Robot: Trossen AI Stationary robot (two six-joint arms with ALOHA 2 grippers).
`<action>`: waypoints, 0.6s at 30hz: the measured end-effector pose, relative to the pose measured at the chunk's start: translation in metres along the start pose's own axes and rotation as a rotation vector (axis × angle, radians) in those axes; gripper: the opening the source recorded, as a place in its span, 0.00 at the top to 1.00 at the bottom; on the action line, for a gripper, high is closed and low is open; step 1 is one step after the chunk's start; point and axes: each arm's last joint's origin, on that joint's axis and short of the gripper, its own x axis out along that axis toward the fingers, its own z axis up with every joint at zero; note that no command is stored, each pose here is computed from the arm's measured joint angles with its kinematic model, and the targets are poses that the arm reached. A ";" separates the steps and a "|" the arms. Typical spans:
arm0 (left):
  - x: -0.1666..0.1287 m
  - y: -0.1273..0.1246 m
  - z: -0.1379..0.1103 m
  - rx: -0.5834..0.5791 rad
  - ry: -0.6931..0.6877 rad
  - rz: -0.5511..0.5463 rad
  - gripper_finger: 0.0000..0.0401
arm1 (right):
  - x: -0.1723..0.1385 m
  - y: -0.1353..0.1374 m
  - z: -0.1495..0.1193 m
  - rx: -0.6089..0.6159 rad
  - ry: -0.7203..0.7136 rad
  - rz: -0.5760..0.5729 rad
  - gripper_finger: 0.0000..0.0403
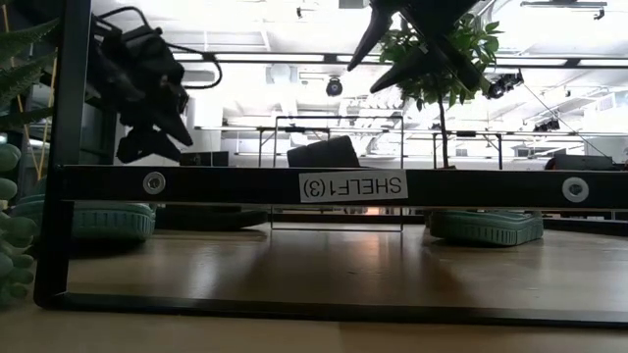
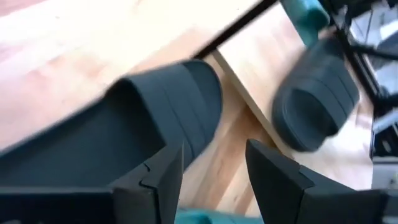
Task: Pick and place slides into the shelf
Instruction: Put the black slides on the shelf
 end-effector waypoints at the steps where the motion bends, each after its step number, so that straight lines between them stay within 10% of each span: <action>1: 0.001 0.003 -0.001 -0.019 -0.001 0.003 0.59 | 0.000 0.000 0.000 -0.005 0.000 0.002 0.59; 18: 0.034 0.024 0.000 -0.089 0.092 0.046 0.59 | 0.000 0.001 0.000 -0.009 0.007 0.011 0.59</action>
